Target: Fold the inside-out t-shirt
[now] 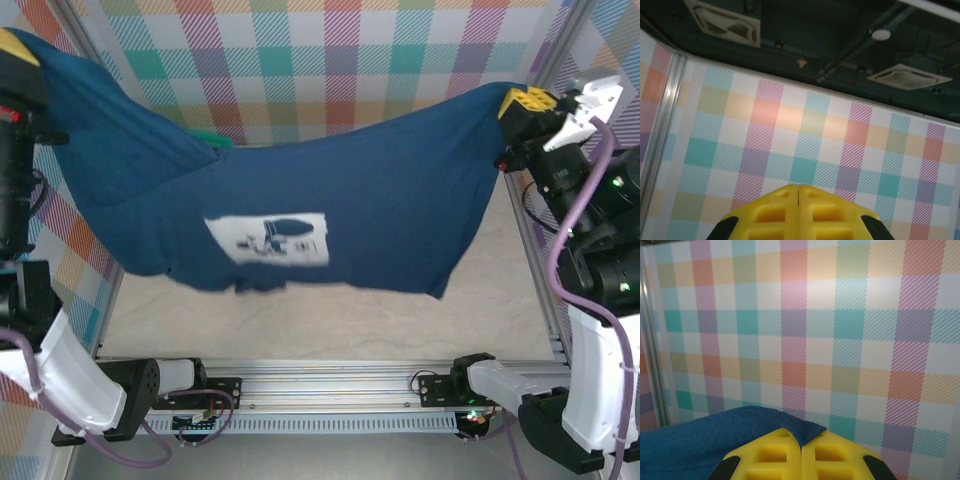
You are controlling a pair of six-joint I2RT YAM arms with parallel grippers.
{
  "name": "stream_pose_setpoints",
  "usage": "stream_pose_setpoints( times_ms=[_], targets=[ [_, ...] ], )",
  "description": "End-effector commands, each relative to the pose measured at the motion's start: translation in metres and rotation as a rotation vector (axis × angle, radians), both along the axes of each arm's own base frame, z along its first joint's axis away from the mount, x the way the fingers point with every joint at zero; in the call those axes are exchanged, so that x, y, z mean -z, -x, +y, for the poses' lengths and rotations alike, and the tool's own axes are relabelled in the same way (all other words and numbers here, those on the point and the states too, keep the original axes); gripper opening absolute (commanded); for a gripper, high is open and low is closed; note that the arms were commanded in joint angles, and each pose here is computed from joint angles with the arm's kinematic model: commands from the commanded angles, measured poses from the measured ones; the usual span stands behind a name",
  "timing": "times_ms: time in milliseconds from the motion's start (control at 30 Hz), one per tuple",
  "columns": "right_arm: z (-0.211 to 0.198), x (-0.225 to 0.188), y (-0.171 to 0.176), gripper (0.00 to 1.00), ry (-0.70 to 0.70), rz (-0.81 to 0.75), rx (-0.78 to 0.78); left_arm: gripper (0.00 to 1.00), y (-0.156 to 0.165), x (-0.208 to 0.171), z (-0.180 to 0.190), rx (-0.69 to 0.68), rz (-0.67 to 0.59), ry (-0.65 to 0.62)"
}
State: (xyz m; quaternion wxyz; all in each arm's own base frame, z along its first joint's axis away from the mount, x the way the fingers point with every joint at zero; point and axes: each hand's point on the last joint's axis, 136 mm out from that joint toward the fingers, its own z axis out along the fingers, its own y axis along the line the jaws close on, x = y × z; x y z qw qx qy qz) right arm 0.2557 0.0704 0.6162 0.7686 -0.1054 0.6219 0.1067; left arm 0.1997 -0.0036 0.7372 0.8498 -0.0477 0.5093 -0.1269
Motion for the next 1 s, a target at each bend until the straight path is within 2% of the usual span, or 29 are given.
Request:
stream_pose_setpoints(
  times_ms=[0, 167, 367, 433, 467, 533, 600, 700, 833, 967],
  targets=[
    [-0.004, 0.032, -0.056, 0.00, 0.032, 0.077, 0.091, 0.00, -0.088, 0.035, 0.012, -0.018, 0.130, 0.001],
    [-0.004, 0.090, -0.133, 0.00, 0.116, 0.182, 0.178, 0.00, -0.203, 0.107, 0.013, 0.032, 0.309, 0.029],
    [-0.001, 0.202, -0.254, 0.00, 0.212, 0.367, 0.279, 0.00, -0.361, 0.243, -0.017, 0.097, 0.564, 0.020],
    [-0.002, 0.244, -0.301, 0.04, 0.238, 0.436, 0.308, 0.00, -0.411, 0.288, -0.026, 0.102, 0.631, 0.021],
    [-0.004, 0.271, -0.326, 0.10, 0.251, 0.489, 0.328, 0.03, -0.432, 0.309, -0.030, 0.104, 0.657, 0.021],
    [-0.006, 0.312, -0.365, 0.19, 0.271, 0.594, 0.356, 0.18, -0.465, 0.343, -0.033, 0.107, 0.668, 0.051],
    [-0.001, 0.337, -0.387, 0.30, 0.259, 0.677, 0.343, 0.38, -0.481, 0.370, -0.037, 0.128, 0.680, 0.095],
    [0.014, 0.351, -0.385, 0.43, 0.208, 0.768, 0.264, 0.58, -0.485, 0.389, -0.043, 0.137, 0.731, 0.104],
    [0.028, 0.364, -0.341, 0.50, 0.158, 0.896, 0.187, 0.69, -0.463, 0.396, -0.057, 0.146, 0.831, 0.097],
    [0.022, 0.408, -0.254, 0.61, 0.072, 1.048, 0.202, 0.69, -0.417, 0.424, -0.090, 0.168, 1.029, 0.091]
  ],
)
